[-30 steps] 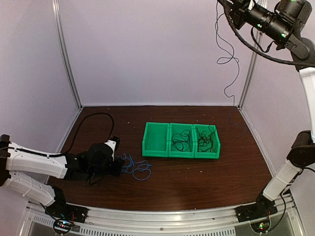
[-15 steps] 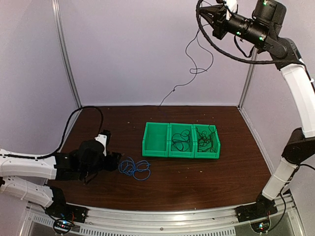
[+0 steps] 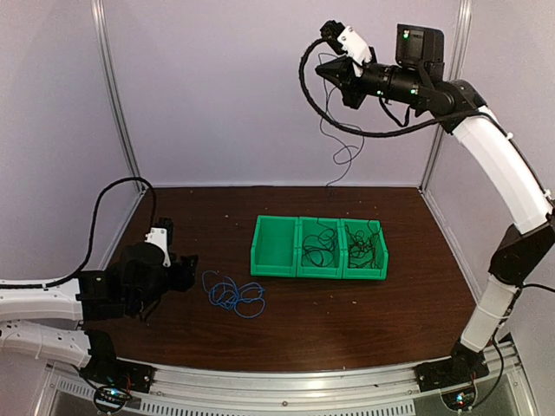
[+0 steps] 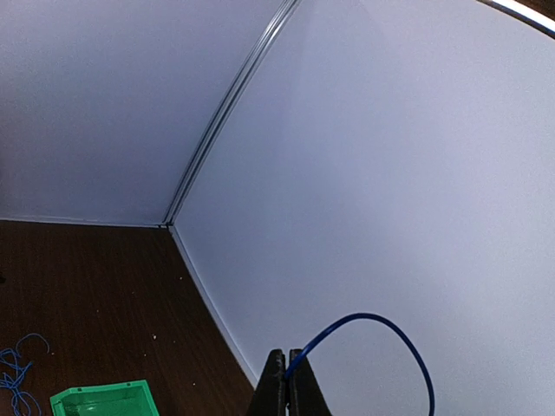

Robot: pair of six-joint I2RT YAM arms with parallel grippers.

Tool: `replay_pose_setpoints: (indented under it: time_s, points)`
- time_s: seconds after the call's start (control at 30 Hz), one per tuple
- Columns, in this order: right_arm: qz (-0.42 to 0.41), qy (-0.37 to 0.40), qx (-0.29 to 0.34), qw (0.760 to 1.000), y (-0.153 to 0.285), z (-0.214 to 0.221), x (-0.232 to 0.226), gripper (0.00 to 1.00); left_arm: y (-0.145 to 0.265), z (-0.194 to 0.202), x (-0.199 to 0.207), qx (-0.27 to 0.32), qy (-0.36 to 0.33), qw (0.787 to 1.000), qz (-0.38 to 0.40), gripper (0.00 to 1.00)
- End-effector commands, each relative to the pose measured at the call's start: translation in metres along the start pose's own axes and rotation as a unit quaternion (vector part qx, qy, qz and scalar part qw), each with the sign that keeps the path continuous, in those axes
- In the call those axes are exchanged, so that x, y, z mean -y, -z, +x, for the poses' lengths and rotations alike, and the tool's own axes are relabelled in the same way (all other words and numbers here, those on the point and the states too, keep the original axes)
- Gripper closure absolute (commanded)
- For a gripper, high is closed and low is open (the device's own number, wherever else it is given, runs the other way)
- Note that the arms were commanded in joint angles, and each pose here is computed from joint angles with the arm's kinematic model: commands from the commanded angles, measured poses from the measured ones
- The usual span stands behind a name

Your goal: Untangle the cables

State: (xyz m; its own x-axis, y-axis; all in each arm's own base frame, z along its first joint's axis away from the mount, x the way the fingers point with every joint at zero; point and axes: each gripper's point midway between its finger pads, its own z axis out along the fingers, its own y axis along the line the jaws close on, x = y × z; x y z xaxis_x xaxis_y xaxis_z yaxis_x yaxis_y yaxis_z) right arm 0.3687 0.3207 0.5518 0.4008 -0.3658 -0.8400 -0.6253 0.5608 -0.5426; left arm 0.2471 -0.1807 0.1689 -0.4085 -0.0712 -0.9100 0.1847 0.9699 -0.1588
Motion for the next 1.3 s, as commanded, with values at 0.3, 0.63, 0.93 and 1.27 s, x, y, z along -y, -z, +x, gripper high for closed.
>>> replay_pose_setpoints:
  time_s: [0.3,0.63,0.93,1.27]
  points:
    - [-0.068,-0.002,-0.106,0.992,-0.016,0.095,-0.050,1.00,-0.006,0.000,-0.002,0.009,-0.011,1.000,-0.013,0.39]
    - [-0.137,-0.042,-0.143,0.979,-0.015,0.141,-0.089,1.00,-0.011,-0.008,0.001,0.018,-0.012,1.000,-0.015,0.39]
    - [-0.177,-0.083,-0.157,0.968,-0.005,0.177,-0.107,1.00,-0.033,-0.029,0.020,0.018,-0.028,0.999,0.003,0.37]
    - [-0.172,-0.156,-0.113,0.966,-0.007,0.198,-0.127,1.00,-0.047,-0.028,0.031,0.009,-0.033,0.999,0.009,0.37]
